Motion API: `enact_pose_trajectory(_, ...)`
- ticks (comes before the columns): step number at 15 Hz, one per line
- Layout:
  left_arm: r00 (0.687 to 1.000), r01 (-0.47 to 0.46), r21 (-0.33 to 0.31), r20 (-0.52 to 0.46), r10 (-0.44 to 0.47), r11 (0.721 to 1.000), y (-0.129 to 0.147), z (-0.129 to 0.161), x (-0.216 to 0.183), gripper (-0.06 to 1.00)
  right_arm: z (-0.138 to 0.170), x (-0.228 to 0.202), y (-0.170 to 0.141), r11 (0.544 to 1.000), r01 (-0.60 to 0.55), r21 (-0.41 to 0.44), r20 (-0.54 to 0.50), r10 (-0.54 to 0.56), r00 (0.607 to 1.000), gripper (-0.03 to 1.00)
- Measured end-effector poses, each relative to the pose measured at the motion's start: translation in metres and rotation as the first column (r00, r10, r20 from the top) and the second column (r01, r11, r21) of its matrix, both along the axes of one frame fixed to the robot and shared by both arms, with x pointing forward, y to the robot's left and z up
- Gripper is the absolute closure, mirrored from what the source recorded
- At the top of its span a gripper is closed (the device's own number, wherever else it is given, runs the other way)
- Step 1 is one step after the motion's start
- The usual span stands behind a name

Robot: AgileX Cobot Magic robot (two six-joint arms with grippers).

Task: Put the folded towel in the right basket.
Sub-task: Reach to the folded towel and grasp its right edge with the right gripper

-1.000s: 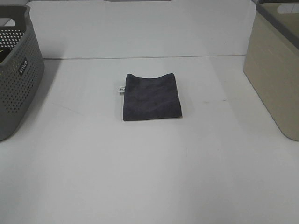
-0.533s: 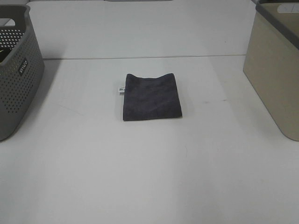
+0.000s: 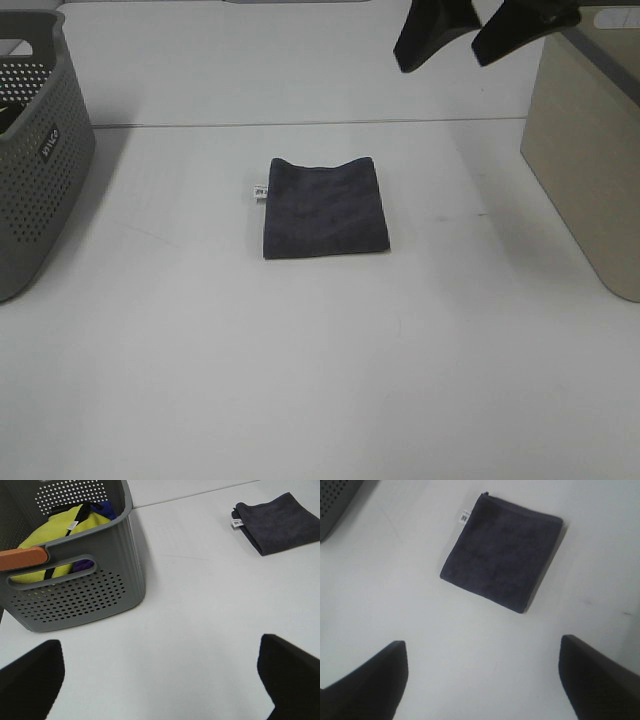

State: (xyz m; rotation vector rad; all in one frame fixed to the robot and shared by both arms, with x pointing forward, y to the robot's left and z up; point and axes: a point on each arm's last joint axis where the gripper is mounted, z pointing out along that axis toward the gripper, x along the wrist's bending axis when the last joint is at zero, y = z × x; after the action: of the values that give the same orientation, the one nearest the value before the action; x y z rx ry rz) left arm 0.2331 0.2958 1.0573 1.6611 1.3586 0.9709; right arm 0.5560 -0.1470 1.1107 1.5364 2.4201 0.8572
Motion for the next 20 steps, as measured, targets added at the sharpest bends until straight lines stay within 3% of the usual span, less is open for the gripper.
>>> enact_pose_trajectory(6, 1.000, 0.000, 0.000, 0.000, 0.000, 1.000, 0.000, 0.000, 0.000, -0.04, -0.077, 0.034, 0.019, 0.999, 0.029, -0.019, -0.217, -0.033, 0.976, 0.20)
enact_pose_trajectory(12, 1.000, 0.000, 0.000, 0.000, 0.000, 1.000, 0.000, 0.000, 0.000, -0.04, -0.136, 0.071, 0.018, 0.996, 0.089, -0.019, -0.344, -0.090, 0.935, 0.20)
enact_pose_trajectory(15, 1.000, 0.000, 0.000, 0.000, 0.000, 1.000, 0.000, 0.000, 0.000, -0.04, -0.169, 0.104, 0.030, 0.996, 0.084, -0.002, -0.359, -0.079, 0.930, 0.20)
enact_pose_trajectory(20, 1.000, 0.000, 0.000, 0.000, 0.000, 1.000, 0.000, 0.000, 0.000, -0.04, -0.194, 0.142, 0.025, 0.996, 0.089, 0.001, -0.345, -0.083, 0.935, 0.20)
